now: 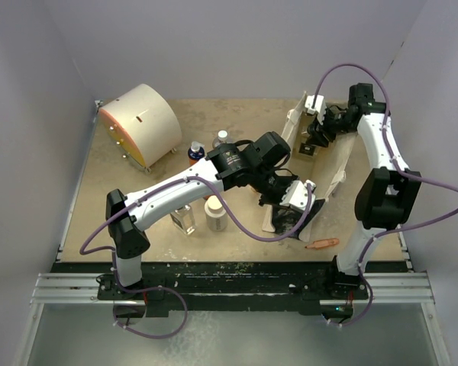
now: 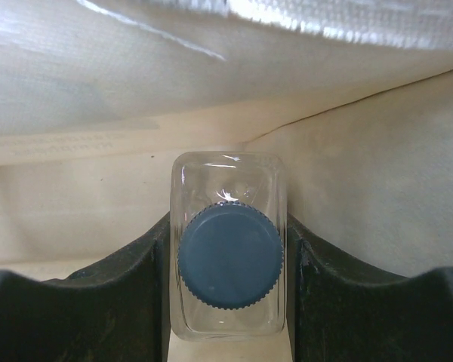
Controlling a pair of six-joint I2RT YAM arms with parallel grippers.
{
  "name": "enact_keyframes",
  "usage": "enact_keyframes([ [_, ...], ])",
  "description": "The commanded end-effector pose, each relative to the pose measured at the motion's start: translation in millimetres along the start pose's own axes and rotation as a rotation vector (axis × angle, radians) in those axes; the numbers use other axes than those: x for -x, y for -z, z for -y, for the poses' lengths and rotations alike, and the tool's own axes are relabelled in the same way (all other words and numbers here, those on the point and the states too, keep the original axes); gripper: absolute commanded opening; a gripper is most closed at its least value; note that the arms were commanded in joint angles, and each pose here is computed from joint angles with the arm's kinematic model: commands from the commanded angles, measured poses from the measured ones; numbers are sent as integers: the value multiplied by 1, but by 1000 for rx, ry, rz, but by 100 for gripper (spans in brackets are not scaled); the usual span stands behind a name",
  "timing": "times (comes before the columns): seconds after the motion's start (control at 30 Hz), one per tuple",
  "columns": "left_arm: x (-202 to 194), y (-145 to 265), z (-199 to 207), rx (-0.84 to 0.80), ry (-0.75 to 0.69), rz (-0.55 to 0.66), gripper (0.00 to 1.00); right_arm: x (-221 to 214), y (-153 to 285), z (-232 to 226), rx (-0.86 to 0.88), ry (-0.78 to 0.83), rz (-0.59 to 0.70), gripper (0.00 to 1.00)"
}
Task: Place the personal care products into the canvas bag
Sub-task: Place the care product in the canvas bag.
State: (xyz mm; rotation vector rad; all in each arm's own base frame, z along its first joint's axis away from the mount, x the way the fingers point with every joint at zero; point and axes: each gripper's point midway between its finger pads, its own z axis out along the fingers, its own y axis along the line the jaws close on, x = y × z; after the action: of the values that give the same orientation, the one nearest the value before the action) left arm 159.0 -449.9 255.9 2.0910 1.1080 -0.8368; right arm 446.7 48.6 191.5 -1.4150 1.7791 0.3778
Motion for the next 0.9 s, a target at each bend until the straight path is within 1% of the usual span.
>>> enact_keyframes([
  [0.0, 20, 11, 13, -34, -23, 76, 3, 17, 4, 15, -38, 81, 75, 2],
  [0.13, 18, 10, 13, -36, -20, 73, 4, 3, -2, 19, -42, 75, 32, 7],
  [0.37, 15, 6, 13, -40, -13, 70, 5, -10, -11, 19, -29, 45, 15, 16],
  [0.4, 12, 4, 14, -42, -9, 67, 5, -14, -12, 21, -39, 44, -2, 20],
  [0.53, 12, 4, 14, -40, -6, 67, 6, -13, -8, 27, -66, 52, -15, 27],
  [0.67, 12, 3, 12, -32, -6, 66, 7, -8, -3, 31, -89, 62, -15, 33],
  [0.7, 11, 3, 11, -32, -5, 65, 7, -8, -2, 32, -95, 63, -18, 40],
  [0.73, 11, 3, 11, -30, -2, 64, 7, -8, -2, 33, -98, 63, -21, 42],
  [0.87, 10, 2, 11, -30, -3, 61, 7, -10, -1, 34, -101, 58, -37, 44],
])
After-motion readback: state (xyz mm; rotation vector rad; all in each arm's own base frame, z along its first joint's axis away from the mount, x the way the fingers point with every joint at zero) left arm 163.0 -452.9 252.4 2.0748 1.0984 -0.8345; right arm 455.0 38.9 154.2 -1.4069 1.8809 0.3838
